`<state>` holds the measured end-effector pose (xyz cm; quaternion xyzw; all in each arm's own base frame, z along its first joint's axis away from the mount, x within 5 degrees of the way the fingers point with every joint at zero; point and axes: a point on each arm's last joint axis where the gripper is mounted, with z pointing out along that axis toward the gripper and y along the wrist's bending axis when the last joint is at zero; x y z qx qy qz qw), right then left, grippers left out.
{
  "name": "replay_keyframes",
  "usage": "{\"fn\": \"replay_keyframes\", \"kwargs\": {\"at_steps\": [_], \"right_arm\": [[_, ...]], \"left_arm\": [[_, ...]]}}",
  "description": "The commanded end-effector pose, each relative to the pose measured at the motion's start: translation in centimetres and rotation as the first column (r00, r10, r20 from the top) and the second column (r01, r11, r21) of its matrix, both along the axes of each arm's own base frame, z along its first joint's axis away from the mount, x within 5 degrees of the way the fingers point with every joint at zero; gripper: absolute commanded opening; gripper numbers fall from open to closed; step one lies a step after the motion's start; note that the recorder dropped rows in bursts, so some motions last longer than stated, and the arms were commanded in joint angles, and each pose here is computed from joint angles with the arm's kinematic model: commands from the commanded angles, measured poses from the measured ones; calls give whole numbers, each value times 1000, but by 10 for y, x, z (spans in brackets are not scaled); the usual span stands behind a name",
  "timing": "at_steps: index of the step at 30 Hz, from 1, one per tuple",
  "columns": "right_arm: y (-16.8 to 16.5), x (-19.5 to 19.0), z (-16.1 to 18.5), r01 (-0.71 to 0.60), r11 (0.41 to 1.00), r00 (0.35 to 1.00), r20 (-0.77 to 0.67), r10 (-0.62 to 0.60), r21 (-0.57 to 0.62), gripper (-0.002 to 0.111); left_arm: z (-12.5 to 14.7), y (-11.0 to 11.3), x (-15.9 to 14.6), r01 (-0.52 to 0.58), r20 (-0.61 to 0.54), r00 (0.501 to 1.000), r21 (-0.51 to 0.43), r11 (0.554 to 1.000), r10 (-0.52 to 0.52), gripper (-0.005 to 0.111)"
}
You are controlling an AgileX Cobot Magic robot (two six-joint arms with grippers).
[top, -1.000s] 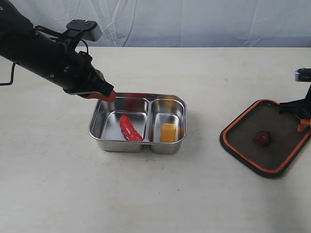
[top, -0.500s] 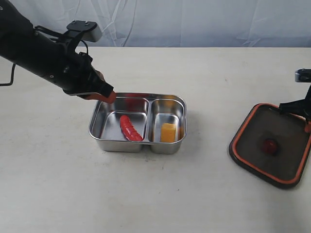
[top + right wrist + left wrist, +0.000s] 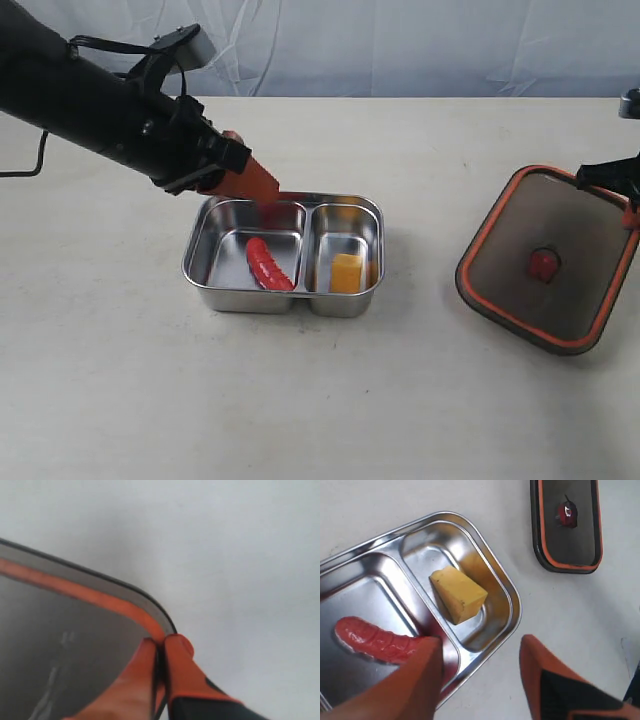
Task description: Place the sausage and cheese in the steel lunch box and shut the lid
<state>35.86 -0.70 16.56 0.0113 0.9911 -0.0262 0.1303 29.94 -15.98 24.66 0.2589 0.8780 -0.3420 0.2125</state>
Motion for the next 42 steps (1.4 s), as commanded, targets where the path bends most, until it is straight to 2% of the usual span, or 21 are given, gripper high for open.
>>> {"fn": "replay_keyframes", "kwargs": {"at_steps": [1, 5, 7, 10, 14, 19, 24, 42], "right_arm": [[4, -3, 21, -57, 997, 996, 68, 54, 45, 0], [11, -6, 36, -131, 987, 987, 108, 121, 97, 0], [18, -9, 44, -171, 972, 979, 136, 150, 162, 0], [36, -14, 62, -263, 913, 956, 213, 202, 313, 0], [52, -18, 74, -343, 838, 932, 267, 246, 425, 0], [99, -26, 74, -466, 787, 882, 287, 374, 404, 0], [124, -32, 75, -518, 758, 853, 307, 422, 397, 0], [132, -37, 86, -523, 738, 849, 340, 405, 427, 0]], "left_arm": [[4, -1, -1, -14, -7, 1000, -47, 999, 14, 53], [8, -3, -1, -9, -12, 1000, -100, 995, 8, 53], [11, -6, -3, 22, -15, 1000, -140, 990, -24, 53], [19, -12, -11, 100, -31, 993, -235, 967, -111, 53], [23, -14, -16, 134, -64, 985, -290, 947, -159, 53], [27, -17, -19, 146, -81, 980, -339, 929, -184, 53], [28, -17, -21, 166, -88, 974, -349, 922, -209, 53], [26, -19, -20, 152, -77, 979, -337, 929, -189, 53]]}}
